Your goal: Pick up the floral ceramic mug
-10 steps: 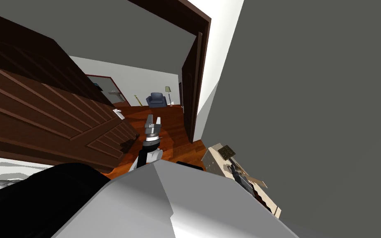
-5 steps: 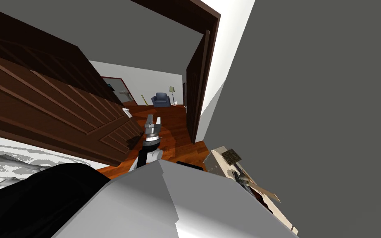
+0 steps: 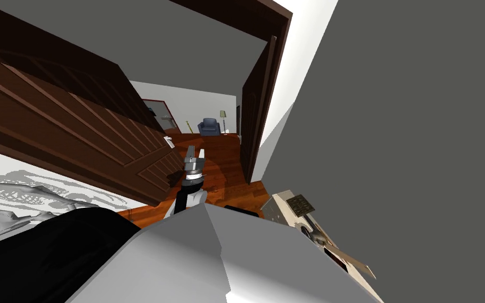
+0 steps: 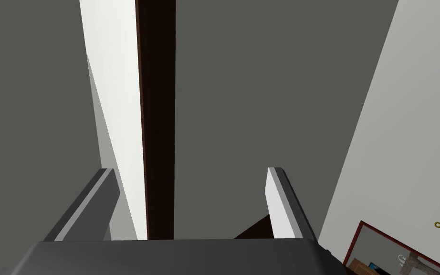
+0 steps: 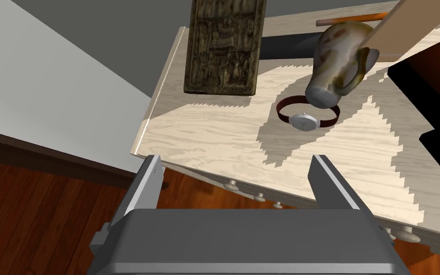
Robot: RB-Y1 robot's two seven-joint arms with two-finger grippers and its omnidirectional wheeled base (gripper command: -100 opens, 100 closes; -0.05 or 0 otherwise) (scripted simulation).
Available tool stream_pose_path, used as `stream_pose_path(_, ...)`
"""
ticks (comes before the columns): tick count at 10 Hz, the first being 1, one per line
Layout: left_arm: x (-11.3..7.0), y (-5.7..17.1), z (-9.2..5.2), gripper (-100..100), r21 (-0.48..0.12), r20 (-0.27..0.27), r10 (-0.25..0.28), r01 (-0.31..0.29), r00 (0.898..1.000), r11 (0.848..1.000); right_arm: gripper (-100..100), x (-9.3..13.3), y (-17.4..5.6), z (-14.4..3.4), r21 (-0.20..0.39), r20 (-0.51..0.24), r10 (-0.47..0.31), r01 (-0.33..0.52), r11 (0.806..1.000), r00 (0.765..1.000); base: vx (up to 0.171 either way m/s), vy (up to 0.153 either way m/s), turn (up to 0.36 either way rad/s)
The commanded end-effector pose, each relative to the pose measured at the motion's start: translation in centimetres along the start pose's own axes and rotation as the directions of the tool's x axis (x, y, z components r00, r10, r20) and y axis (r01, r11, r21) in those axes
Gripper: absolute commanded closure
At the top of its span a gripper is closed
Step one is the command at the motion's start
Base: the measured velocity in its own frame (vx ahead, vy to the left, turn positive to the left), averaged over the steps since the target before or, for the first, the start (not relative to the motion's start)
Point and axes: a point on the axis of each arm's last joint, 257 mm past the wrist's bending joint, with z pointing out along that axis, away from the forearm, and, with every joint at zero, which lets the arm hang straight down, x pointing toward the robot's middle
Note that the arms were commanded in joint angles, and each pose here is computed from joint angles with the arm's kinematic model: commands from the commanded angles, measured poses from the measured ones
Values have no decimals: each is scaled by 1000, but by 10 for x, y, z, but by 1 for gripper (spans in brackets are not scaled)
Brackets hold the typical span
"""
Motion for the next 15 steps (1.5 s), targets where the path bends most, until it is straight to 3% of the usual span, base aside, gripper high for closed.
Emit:
stream_pose_path(1,0,0,0,0,0,0,0,0,1000,1000,-100,2,4,1,-3,0,30,-30,1000,1000,4,4,-14)
stream_pose_path(2,0,0,0,0,0,0,0,0,1000,1000,-100,-9,34,-8,-62,39,75,-72,995,996,23,29,219)
stream_pose_path(4,0,0,0,0,0,0,0,0,1000,1000,-100,-9,34,-8,-64,36,118,-116,991,992,22,23,82)
stream_pose_path(5,0,0,0,0,0,0,0,0,1000,1000,-100,-18,63,-19,-126,66,162,-153,980,985,18,35,252)
stream_pose_path(8,0,0,0,0,0,0,0,0,1000,1000,-100,-18,63,-19,-129,60,203,-194,972,977,16,13,28)
stream_pose_path(9,0,0,0,0,0,0,0,0,1000,1000,-100,-27,91,-31,-192,80,251,-233,953,965,26,22,287)
stream_pose_path(10,0,0,0,0,0,0,0,0,1000,1000,-100,-27,91,-31,-194,73,284,-265,944,956,31,17,114)
stream_pose_path(11,0,0,0,0,0,0,0,0,1000,1000,-100,-34,117,-44,-256,84,328,-297,920,941,37,29,171)
stream_pose_path(13,0,0,0,0,0,0,0,0,1000,1000,-100,-34,117,-44,-259,75,360,-331,908,930,26,19,57)
stream_pose_path(14,0,0,0,0,0,0,0,0,1000,1000,-100,-39,142,-58,-317,78,396,-354,880,915,25,24,196)
stream_pose_path(15,0,0,0,0,0,0,0,0,1000,1000,-100,-39,142,-58,-318,71,416,-375,871,907,28,15,122)
